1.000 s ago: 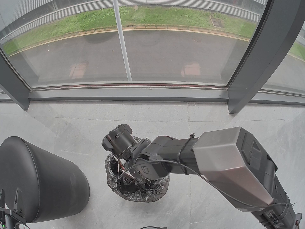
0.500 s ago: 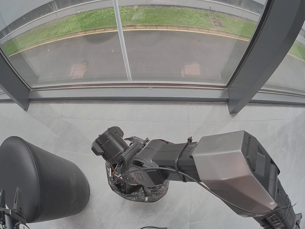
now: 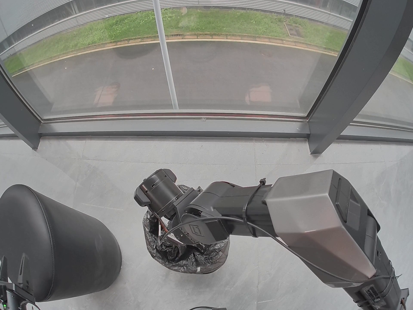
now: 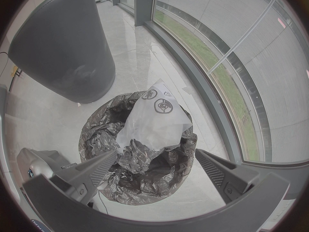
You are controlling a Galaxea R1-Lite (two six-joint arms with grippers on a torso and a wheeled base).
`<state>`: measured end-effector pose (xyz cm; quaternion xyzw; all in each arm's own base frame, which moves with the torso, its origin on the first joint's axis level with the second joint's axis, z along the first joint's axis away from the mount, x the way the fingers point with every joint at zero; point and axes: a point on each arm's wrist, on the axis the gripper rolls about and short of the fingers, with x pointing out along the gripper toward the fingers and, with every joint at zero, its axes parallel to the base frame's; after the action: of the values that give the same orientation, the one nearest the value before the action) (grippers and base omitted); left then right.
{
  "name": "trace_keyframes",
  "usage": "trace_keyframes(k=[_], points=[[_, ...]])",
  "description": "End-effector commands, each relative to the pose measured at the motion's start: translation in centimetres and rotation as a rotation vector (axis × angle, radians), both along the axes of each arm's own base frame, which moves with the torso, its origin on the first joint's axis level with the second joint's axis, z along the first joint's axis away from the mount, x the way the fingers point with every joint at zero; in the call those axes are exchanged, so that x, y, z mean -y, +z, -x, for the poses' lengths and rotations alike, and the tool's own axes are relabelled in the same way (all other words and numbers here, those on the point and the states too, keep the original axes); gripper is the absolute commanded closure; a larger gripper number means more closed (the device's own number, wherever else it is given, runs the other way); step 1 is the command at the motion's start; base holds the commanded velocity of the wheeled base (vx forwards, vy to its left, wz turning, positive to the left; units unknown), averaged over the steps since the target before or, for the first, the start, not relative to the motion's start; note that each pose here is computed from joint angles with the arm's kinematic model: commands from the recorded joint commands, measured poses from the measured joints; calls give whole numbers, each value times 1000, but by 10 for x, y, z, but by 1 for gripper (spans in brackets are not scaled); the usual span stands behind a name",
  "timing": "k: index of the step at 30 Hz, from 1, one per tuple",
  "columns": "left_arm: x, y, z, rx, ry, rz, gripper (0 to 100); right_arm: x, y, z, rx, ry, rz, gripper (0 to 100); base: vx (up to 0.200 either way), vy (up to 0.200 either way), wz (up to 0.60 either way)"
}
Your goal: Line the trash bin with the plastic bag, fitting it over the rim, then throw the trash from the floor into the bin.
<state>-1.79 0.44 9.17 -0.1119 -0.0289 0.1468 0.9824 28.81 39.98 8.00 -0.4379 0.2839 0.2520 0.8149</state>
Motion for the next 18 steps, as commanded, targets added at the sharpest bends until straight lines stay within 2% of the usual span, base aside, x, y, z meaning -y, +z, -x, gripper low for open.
trace_keyframes(k=[1,13,18], points=[[0,-5,-1,-21,1,4,0,1,7,1,11,0,-8,0,0,0,0],[0,-5,-1,-20,1,5,0,-1,46,20,57,28,-71,0,0,0,0],[0,-5,-1,-20,1,5,0,-6,39,27,39,43,-40,0,0,0,0]])
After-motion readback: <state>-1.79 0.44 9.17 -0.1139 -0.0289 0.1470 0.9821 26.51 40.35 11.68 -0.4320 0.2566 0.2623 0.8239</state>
